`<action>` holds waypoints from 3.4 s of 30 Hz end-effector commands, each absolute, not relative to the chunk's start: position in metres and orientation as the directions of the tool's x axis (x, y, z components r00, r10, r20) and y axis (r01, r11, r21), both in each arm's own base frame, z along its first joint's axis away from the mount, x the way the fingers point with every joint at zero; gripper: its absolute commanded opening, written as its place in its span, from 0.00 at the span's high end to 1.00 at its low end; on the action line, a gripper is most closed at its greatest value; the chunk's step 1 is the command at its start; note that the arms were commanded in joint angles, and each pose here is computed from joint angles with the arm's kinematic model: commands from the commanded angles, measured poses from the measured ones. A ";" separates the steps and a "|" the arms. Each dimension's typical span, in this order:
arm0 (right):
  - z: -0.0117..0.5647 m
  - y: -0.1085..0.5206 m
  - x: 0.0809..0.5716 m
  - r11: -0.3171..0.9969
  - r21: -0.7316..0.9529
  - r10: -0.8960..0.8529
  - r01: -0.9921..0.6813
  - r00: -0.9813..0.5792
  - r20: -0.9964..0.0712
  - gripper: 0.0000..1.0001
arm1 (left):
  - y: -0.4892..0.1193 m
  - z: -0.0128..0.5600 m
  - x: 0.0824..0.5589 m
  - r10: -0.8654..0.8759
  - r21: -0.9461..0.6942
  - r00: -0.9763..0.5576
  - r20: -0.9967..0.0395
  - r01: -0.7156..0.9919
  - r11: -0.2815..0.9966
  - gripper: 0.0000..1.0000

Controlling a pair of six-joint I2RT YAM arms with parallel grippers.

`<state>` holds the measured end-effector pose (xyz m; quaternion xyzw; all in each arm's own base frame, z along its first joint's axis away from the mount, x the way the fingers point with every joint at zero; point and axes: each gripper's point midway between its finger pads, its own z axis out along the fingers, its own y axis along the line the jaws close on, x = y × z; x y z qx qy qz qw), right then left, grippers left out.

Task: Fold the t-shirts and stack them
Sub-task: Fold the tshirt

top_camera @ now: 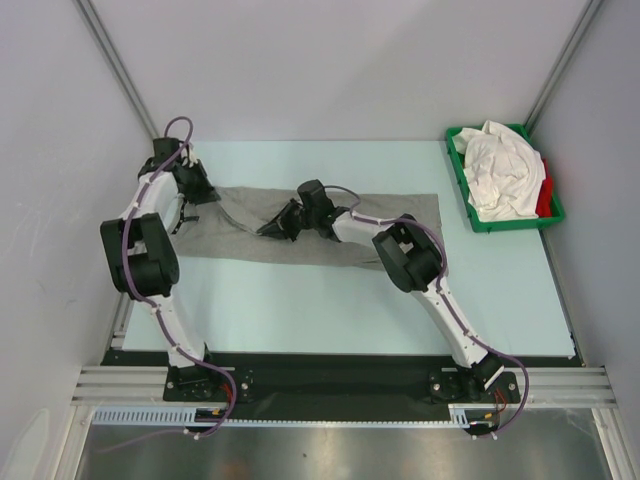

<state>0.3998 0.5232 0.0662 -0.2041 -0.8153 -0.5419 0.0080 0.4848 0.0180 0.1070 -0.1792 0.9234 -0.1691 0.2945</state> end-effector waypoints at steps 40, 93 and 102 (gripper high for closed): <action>0.100 0.530 0.352 0.332 0.896 0.131 0.296 -0.955 0.267 0.71 | 0.090 0.076 0.435 -0.480 -0.183 -0.749 -0.456 -0.449 0.875 0.93; 0.214 0.355 0.378 0.606 0.741 -0.052 -0.291 -0.943 -0.328 0.37 | 0.055 0.154 0.416 -0.625 -0.433 -0.554 -0.550 -0.451 0.781 0.28; 0.133 0.173 0.326 0.780 0.626 0.194 0.015 -0.957 -0.218 0.29 | 0.068 0.097 0.327 -0.823 -0.535 -0.416 -0.386 -0.626 0.567 0.21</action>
